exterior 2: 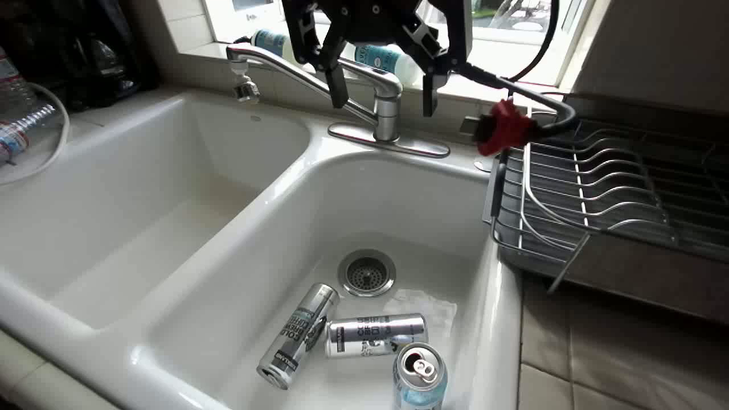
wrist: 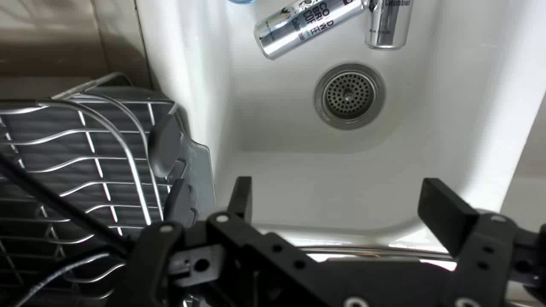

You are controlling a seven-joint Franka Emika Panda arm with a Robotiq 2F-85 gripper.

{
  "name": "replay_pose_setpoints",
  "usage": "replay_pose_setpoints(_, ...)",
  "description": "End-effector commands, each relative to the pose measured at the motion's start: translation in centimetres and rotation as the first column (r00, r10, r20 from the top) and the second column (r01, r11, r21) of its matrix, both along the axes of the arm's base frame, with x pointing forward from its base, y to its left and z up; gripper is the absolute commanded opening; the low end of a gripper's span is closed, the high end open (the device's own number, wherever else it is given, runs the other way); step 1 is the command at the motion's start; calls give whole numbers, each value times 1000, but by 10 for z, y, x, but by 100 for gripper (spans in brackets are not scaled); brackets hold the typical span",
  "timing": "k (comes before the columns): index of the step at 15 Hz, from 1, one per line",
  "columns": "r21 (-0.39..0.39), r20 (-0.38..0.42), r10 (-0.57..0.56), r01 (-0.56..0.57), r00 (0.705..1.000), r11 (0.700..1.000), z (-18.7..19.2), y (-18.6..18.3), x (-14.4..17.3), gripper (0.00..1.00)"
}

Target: Place the soap dispensers right side up

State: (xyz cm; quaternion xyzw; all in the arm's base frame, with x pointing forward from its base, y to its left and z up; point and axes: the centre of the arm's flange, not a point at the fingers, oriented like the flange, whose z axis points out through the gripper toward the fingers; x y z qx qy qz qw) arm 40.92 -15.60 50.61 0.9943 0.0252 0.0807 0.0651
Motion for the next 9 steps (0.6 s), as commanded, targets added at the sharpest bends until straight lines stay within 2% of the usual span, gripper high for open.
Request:
replay_pose_setpoints(1,0,0,0,0,1000,1000,0,0,0,100)
replay_pose_setpoints(5,0,0,0,0,1000,1000,0,0,0,100)
replay_pose_setpoints(7,-94,-50,73,-77,996,993,11,17,18,100)
replay_pose_setpoints(9,-156,-77,161,-171,984,973,24,55,41,100)
